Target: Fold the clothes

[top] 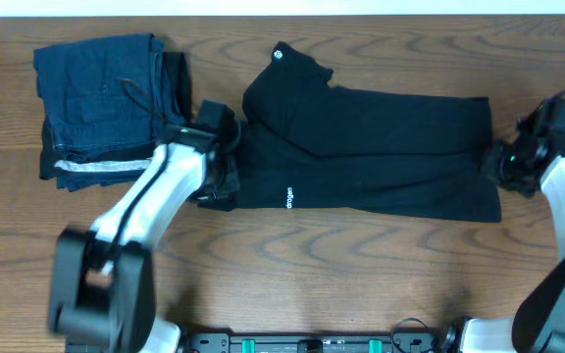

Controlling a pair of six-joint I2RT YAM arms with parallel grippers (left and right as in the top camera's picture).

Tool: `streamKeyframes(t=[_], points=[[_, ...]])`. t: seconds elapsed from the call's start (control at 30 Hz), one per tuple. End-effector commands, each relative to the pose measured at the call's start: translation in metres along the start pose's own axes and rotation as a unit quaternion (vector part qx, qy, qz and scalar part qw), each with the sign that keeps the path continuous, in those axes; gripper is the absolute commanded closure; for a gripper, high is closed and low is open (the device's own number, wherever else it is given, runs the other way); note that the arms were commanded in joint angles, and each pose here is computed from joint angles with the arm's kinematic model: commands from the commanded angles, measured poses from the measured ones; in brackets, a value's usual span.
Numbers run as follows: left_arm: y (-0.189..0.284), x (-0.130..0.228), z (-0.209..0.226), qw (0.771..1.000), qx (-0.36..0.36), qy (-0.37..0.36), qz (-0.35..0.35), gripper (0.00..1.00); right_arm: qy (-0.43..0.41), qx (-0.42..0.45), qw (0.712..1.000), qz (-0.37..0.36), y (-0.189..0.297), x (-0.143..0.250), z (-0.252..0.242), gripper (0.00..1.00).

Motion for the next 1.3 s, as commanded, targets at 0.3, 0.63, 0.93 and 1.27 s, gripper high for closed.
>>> streamKeyframes(t=[0.3, 0.63, 0.93, 1.27], points=[[0.099, -0.011, 0.006, 0.989, 0.073, 0.038, -0.124, 0.90, 0.274, -0.185, 0.943, 0.039, 0.026, 0.056, 0.147, 0.86], [0.078, -0.005, 0.010, 0.993, 0.058, 0.041, -0.095, 0.89, 0.512, -0.202, 0.835, 0.032, 0.010, 0.112, 0.211, 0.99], [0.058, -0.004, 0.010, 0.996, 0.042, 0.039, -0.065, 0.89, 0.639, -0.165, 0.751, 0.028, -0.054, 0.159, 0.257, 0.99], [0.056, -0.005, 0.010, 0.996, 0.039, 0.039, -0.063, 0.88, 0.656, -0.090, 0.749, 0.011, -0.103, 0.157, 0.258, 0.99]])
Point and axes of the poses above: each gripper's point midway between its finger pads, its own y axis back along the fingers, its own z axis along the line the jaws close on, x = y × z, the point moved 2 cm from there along y, back along the fingers
